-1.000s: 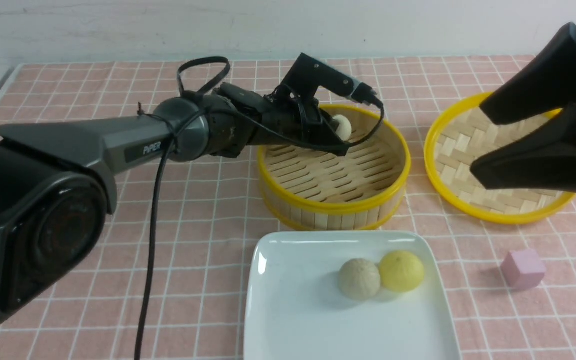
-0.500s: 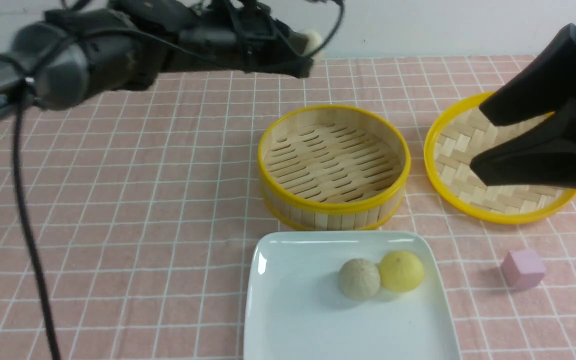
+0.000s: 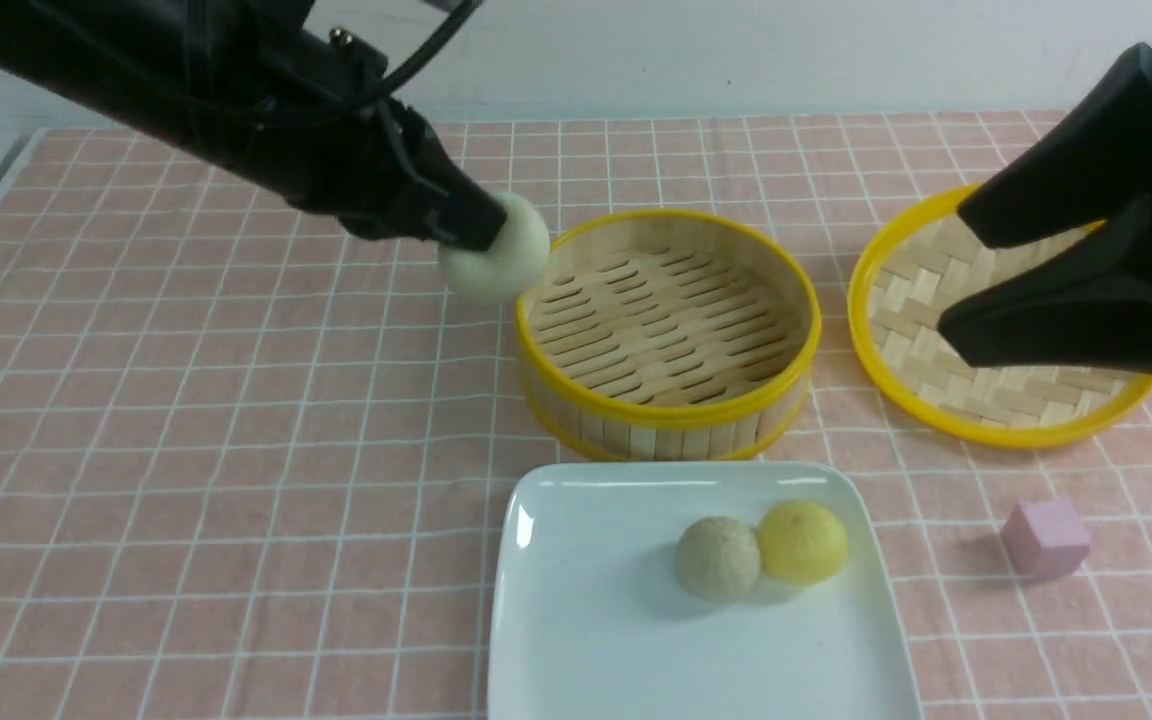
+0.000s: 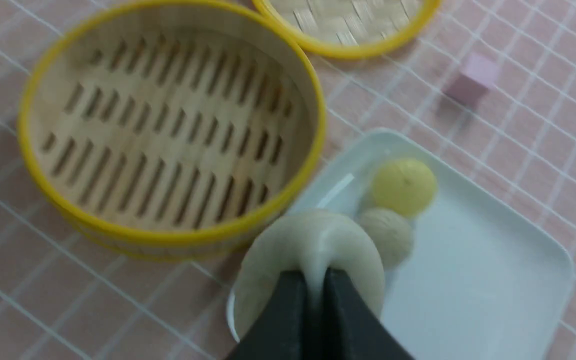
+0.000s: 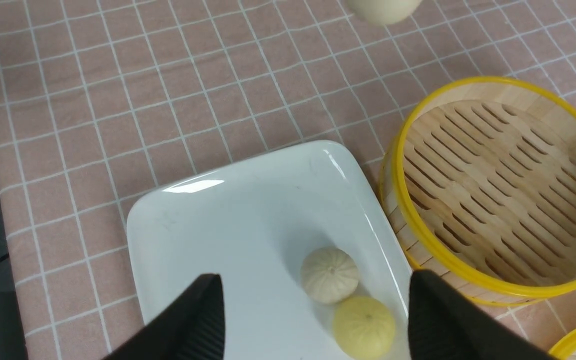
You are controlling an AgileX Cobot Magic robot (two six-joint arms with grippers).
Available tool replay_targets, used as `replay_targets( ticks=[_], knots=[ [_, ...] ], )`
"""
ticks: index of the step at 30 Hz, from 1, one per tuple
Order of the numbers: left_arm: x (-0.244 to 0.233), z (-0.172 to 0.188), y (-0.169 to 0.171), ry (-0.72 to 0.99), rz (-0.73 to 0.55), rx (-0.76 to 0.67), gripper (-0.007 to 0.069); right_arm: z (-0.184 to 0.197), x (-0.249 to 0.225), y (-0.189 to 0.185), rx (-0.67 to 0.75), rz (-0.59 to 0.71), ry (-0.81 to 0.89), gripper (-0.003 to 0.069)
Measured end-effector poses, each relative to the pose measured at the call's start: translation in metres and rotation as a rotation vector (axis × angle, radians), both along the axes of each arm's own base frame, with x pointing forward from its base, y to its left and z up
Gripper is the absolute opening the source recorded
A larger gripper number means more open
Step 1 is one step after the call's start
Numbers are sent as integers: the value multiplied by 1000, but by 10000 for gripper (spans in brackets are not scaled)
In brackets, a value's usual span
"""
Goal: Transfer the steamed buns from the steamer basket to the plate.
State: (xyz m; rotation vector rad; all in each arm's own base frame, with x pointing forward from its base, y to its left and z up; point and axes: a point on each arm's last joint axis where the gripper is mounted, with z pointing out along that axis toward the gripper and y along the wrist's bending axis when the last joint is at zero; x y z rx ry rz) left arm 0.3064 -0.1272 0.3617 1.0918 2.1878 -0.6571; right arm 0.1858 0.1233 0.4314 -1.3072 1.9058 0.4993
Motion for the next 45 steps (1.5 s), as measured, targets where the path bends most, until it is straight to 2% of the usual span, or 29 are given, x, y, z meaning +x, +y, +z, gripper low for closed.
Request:
replay_targets(
  ticks=[8,14,17,22,28,35,40,45],
  knots=[
    [-11,-31,-8,193,-52,58,33,0,0,0,5,1,1,485],
    [-18,-88,-48,290,-155,174,33,1,0,1,13,3,4,485],
    [-13,-116,-72,294,-169,197,33,1,-1,1,18,6,8,485],
    [2,-165,-92,295,-147,254,36,0,-2,2,18,17,23,485],
    [12,-190,-94,302,-107,270,36,0,-3,2,15,22,30,485],
    [16,-186,-95,305,-69,260,55,0,-3,2,13,24,32,485],
    [15,-175,-95,299,-94,272,158,0,-3,2,14,25,33,485],
    [14,-157,-91,274,-61,284,446,0,-4,2,13,26,35,485]
  ],
)
